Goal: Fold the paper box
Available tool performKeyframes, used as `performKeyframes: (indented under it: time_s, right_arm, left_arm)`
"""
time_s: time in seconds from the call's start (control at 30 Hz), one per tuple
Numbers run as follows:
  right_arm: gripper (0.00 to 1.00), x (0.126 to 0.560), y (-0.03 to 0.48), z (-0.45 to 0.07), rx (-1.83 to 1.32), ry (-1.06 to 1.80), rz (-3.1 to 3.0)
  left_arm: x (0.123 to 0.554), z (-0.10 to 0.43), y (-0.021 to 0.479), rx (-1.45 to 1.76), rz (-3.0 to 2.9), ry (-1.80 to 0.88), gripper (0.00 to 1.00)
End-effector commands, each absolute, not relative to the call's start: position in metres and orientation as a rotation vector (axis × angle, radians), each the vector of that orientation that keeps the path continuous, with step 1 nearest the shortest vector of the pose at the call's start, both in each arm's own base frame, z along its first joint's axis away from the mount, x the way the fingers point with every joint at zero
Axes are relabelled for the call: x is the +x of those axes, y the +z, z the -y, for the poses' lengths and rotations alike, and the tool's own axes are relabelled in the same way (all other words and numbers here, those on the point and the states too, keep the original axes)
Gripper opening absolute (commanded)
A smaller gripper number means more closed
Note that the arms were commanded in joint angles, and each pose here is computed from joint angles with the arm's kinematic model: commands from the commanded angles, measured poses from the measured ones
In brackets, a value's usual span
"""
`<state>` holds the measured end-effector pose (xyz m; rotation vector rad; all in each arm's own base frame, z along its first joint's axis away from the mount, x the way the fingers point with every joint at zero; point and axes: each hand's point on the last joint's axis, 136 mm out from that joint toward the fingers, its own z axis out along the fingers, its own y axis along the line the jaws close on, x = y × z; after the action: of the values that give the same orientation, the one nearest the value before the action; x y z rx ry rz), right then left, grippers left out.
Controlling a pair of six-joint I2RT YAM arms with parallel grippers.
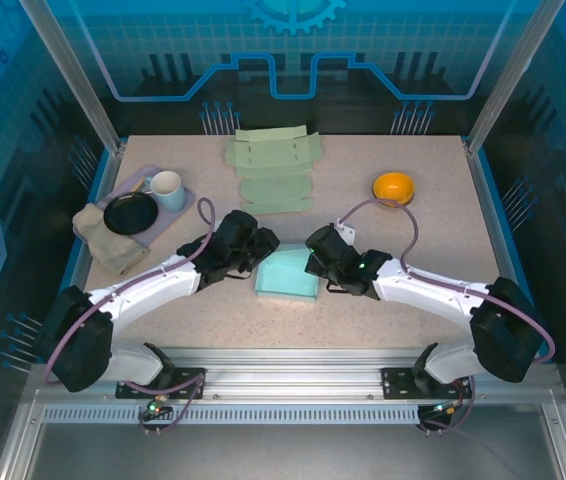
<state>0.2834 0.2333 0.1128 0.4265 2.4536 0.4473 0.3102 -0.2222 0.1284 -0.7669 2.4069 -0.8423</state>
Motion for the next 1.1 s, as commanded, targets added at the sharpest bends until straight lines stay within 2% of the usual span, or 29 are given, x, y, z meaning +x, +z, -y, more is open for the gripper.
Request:
performKeyframes:
  time_s: [0.0, 0.13, 0.2, 0.47, 0.67, 0.77, 0.93, 1.07]
  right_arm:
    - [0.12, 0.277, 0.105, -0.223, 0.608, 0.332, -2.486]
    - [0.17, 0.270, 0.101, -0.226, 0.572, 0.258, -2.481]
    - [0.25, 0.266, 0.097, -0.227, 0.545, 0.239, -2.470]
    - [0.26, 0.251, 0.090, -0.221, 0.425, 0.182, -2.486]
    - [0.47, 0.232, 0.122, -0.206, 0.154, 0.121, -2.474]
    - [0.52, 0.223, 0.131, -0.193, 0.064, 0.084, -2.477]
    - [0.72, 0.233, 0.147, -0.211, -0.207, 0.173, -2.417]
    - [0.75, 0.261, 0.153, -0.235, -0.292, 0.251, -2.440]
  left_arm:
    - [0.263, 0.199, 0.075, -0.699, -2.645, -0.600, 0.49]
    - [0.261, 0.197, 0.073, -0.688, -2.650, -0.589, 0.49]
    - [0.260, 0.195, 0.072, -0.688, -2.651, -0.579, 0.49]
    - [0.255, 0.191, 0.069, -0.697, -2.648, -0.582, 0.50]
    - [0.255, 0.187, 0.064, -0.699, -2.655, -0.542, 0.52]
    - [0.256, 0.186, 0.062, -0.696, -2.660, -0.525, 0.53]
    - [0.256, 0.185, 0.062, -0.682, -2.675, -0.497, 0.58]
    - [0.257, 0.184, 0.063, -0.673, -2.679, -0.476, 0.59]
